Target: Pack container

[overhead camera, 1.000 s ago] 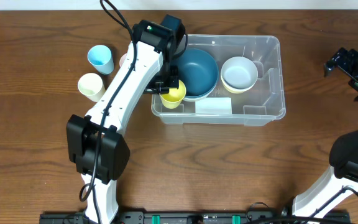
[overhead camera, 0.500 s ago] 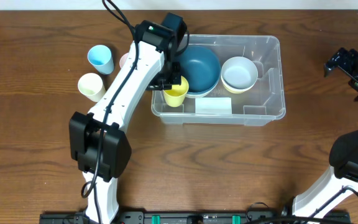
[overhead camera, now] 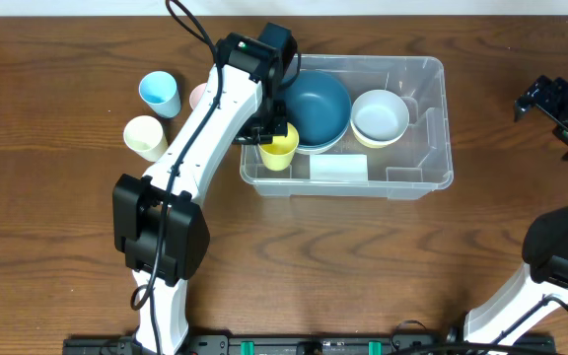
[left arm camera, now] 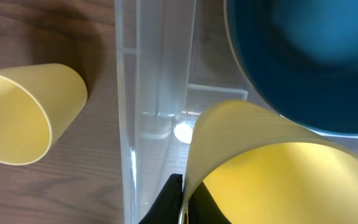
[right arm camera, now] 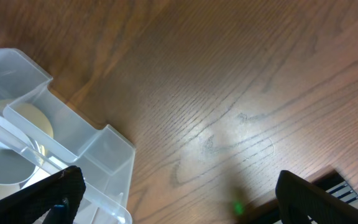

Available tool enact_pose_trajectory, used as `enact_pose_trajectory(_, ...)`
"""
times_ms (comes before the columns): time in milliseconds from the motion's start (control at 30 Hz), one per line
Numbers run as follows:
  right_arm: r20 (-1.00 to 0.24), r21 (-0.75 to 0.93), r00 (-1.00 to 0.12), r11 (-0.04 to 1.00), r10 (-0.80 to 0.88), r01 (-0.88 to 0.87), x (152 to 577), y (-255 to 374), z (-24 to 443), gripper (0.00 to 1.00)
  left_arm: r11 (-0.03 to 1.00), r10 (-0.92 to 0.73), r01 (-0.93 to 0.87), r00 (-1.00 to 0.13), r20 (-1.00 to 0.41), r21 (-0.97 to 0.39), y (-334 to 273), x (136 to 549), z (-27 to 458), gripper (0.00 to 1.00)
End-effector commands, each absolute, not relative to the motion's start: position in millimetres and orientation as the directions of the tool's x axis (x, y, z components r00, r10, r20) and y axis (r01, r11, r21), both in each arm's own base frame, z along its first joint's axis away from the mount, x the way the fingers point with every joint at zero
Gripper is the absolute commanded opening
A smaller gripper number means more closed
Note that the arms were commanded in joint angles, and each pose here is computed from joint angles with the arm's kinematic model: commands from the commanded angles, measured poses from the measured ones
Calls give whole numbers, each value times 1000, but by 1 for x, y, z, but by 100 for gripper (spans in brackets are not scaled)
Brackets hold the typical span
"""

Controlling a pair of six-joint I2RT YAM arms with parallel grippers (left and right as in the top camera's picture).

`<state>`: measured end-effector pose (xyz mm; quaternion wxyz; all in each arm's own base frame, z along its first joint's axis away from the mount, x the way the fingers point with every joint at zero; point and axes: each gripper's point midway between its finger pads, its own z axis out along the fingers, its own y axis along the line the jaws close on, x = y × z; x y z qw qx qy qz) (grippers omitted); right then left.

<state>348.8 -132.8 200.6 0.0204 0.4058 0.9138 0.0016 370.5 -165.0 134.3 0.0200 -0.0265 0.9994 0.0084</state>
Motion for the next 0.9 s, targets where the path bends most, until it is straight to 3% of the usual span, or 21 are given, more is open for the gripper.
enact_pose_trajectory(0, -42, 19, -657, 658, 753, 753, 348, -133, 203, 99, 998, -47, -48, -998, -32, 29, -163, 371, 129, 6)
enact_pose_trajectory(867, -42, 19, -657, 658, 753, 753, 348, -133, 203, 99, 999, -44, -44, -999, 12, 10, -168, 362, 108, 6)
